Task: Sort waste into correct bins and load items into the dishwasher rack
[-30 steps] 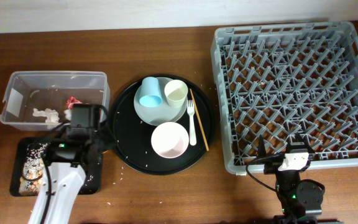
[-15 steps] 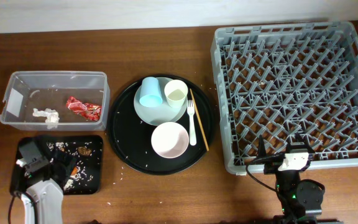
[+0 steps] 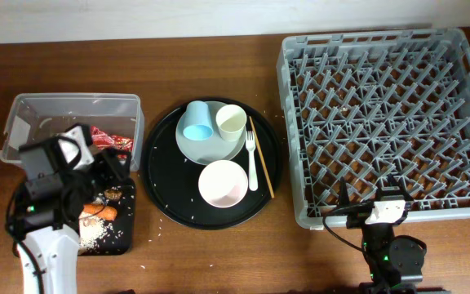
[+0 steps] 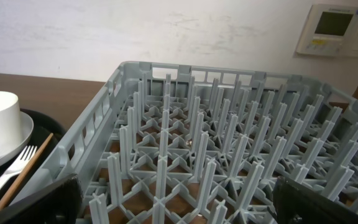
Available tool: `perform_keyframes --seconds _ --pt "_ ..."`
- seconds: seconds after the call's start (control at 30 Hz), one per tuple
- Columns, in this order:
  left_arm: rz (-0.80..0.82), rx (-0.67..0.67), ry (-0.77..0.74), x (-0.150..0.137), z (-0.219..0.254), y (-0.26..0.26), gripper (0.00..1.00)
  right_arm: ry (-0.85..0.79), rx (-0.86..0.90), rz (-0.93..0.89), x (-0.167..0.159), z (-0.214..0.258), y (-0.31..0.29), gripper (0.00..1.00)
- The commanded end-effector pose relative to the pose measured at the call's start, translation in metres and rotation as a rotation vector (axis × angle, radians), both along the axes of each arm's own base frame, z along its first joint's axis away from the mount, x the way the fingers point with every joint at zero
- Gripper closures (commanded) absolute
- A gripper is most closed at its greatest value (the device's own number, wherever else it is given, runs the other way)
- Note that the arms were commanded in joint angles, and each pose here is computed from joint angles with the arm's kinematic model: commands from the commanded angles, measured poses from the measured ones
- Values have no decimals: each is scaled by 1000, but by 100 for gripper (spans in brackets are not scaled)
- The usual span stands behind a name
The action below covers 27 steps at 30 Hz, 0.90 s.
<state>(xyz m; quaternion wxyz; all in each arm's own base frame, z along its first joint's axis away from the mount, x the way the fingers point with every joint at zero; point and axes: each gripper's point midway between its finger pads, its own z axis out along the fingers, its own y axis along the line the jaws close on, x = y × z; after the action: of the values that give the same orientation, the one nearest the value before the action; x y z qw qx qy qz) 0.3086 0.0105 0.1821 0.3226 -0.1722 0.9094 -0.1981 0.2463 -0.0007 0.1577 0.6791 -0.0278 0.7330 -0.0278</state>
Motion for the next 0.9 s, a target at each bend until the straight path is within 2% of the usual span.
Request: perform_keyframes --seconds 0.0,0.03,0.07,0.13,0.23,0.27,0.37,0.47,0.6,0.63,0.73,0.8,0.87 --pt "-238 256 -191 20 65 -42 46 4 7 -7 0 -2 -1 1" --pt "-352 452 -262 24 79 -65 41 4 7 -7 0 -2 -1 1" --pt "-399 540 -290 26 81 -73 41 4 7 -7 0 -2 -1 1" --pt "-626 842 -356 36 75 -106 34 4 7 -7 0 -2 -1 1" --pt "-897 1097 -301 67 21 -136 24 4 7 -7 0 -2 -1 1" --pt "-980 1147 -273 75 1 -140 24 4 7 -7 0 -2 -1 1" --pt "-1122 1205 -198 98 -61 -149 24 4 7 -7 0 -2 -1 1" --pt "-1126 1245 -127 112 -97 -145 24 4 7 -7 0 -2 -1 1" --pt "-1090 1239 -127 122 -101 -135 25 4 7 -7 0 -2 -1 1" --pt "-1095 1201 -140 125 -105 -134 26 4 7 -7 0 -2 -1 1" --pt "-1062 1166 -175 135 -104 -129 35 4 7 -7 0 -2 -1 1" --pt "-1103 1092 -236 134 -106 -145 35 4 7 -7 0 -2 -1 1" --pt "-1106 1090 -233 139 -117 -147 35 4 7 -7 0 -2 -1 1"
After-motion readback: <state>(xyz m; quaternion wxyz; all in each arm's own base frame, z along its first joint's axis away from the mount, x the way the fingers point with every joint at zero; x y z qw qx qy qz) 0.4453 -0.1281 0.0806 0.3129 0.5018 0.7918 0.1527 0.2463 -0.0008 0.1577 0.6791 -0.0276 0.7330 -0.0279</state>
